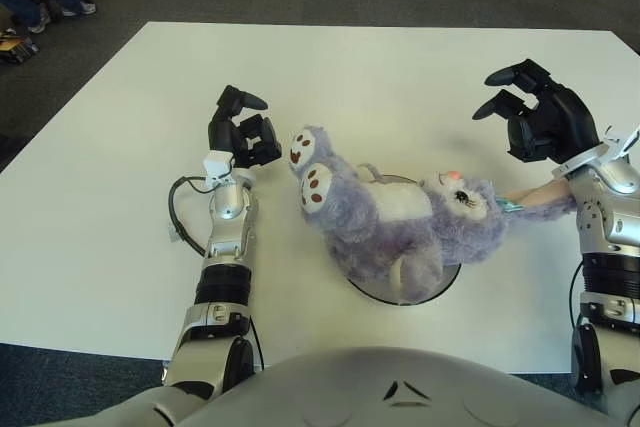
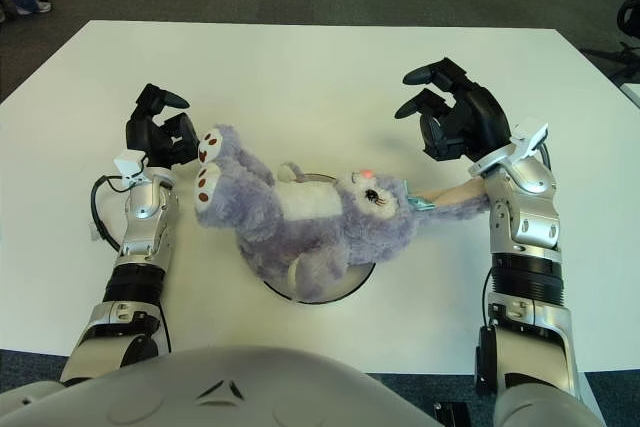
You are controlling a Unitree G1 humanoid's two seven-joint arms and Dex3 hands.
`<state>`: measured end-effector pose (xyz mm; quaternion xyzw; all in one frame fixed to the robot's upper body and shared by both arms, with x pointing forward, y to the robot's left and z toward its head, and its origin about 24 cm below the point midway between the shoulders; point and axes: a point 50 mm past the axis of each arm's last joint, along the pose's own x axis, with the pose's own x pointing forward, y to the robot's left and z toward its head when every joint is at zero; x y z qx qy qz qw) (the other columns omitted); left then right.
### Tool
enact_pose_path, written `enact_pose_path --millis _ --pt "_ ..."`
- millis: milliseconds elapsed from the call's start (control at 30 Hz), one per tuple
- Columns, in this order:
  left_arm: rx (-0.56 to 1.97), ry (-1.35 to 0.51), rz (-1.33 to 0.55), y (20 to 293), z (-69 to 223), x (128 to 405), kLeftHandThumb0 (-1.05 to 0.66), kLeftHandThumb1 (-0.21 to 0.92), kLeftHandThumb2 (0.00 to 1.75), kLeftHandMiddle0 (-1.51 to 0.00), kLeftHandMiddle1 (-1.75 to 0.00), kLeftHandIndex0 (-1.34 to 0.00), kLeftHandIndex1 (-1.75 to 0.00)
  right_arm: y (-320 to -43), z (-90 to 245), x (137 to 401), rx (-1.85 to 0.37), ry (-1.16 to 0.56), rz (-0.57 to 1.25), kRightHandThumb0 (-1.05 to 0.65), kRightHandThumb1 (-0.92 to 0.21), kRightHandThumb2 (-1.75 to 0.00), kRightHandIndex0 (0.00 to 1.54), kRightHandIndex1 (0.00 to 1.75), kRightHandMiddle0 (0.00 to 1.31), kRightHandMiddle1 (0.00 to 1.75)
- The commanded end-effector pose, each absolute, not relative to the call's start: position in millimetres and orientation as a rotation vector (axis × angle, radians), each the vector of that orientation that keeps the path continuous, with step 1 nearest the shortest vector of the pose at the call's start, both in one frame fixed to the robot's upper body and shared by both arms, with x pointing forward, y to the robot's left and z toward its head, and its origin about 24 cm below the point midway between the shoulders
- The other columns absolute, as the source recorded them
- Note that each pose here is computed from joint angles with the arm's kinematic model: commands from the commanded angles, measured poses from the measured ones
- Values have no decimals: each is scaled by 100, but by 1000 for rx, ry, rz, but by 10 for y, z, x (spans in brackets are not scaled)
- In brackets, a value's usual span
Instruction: Put the doll into the plate.
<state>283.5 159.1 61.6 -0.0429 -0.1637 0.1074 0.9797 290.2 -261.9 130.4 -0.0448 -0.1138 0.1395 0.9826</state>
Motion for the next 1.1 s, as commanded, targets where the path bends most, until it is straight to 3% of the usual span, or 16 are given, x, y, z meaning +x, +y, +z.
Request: enact_pose_path --millis 0,133,267,733,1067 --pt "-81 -231 242 1615 360 2712 -47 35 126 -129 -175 -58 -175 -2630 1347 2948 -83 -241 235 0 -34 -130 49 174 47 174" --pt "-81 -229 243 1616 357 2712 -47 35 127 -129 -175 -58 -175 -2631 1323 2974 -73 -220 211 -1 -30 -134 51 175 49 174" --pt "-86 -227 247 1615 353 2712 -47 35 127 -128 -175 -58 -175 -2643 1227 3066 -26 -169 171 -1 -24 -140 66 175 46 171" --pt "-88 -228 248 1616 348 2706 -47 34 128 -129 -175 -59 -175 -2596 1032 3245 44 -93 121 -1 -1 -163 79 175 73 161" --pt "-85 -227 244 1630 341 2700 -47 34 128 -130 -175 -59 -175 -2484 730 3299 66 8 101 -1 7 -174 86 171 73 174"
